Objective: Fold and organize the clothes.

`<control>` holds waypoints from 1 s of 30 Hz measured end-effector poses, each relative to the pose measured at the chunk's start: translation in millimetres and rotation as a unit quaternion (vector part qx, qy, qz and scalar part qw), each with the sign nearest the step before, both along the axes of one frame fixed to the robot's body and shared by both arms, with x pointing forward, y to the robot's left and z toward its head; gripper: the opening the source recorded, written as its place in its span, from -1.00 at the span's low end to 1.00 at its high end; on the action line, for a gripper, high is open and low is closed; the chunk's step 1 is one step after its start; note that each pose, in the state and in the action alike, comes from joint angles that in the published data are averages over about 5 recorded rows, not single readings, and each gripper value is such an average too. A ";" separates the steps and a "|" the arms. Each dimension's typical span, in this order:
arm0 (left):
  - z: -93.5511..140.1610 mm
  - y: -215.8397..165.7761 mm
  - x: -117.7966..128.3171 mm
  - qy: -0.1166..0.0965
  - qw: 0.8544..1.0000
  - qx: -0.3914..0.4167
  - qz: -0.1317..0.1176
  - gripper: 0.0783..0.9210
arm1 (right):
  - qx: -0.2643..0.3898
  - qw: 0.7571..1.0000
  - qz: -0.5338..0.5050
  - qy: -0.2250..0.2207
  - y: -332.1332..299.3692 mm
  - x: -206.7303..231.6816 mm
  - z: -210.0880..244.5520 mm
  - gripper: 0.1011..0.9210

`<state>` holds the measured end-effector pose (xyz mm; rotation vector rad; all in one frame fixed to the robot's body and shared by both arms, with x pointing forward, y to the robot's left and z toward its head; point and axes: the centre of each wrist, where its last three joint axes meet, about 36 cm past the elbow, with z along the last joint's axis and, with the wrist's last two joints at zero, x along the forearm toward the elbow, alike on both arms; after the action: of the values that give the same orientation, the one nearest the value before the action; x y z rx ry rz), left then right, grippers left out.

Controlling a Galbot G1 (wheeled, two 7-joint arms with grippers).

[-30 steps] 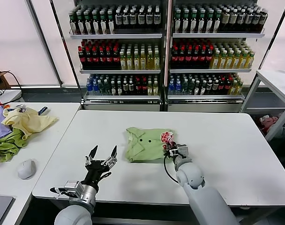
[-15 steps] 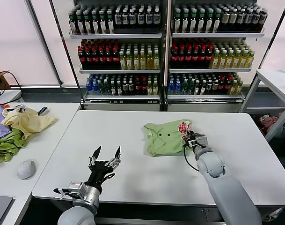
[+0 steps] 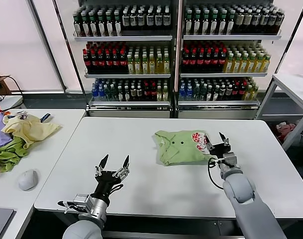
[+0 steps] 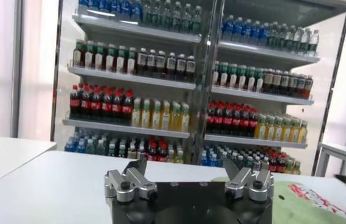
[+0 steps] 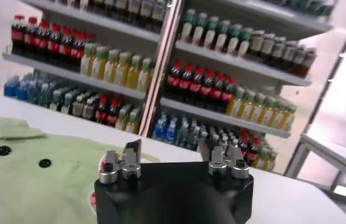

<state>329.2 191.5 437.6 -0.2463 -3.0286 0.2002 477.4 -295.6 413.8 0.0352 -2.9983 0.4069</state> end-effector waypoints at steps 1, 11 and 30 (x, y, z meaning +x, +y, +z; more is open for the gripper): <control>0.1 -0.6 -0.5 -0.001 1.000 0.000 0.000 0.77 | 0.004 1.000 -0.003 -0.006 -2.2 -7.9 1.8 0.54; 2.7 -2.5 -4.9 -0.012 1.000 0.003 0.001 0.77 | 0.045 0.998 -0.011 -0.039 -7.3 -84.1 19.3 0.76; 12.0 -0.8 -20.8 -0.029 1.000 0.007 0.003 0.77 | 0.074 0.995 0.002 -0.067 15.9 -148.3 30.3 0.76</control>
<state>308.4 190.8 449.5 -0.2452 -3.0866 0.1763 329.1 -279.7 444.1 0.0278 -3.1555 0.1950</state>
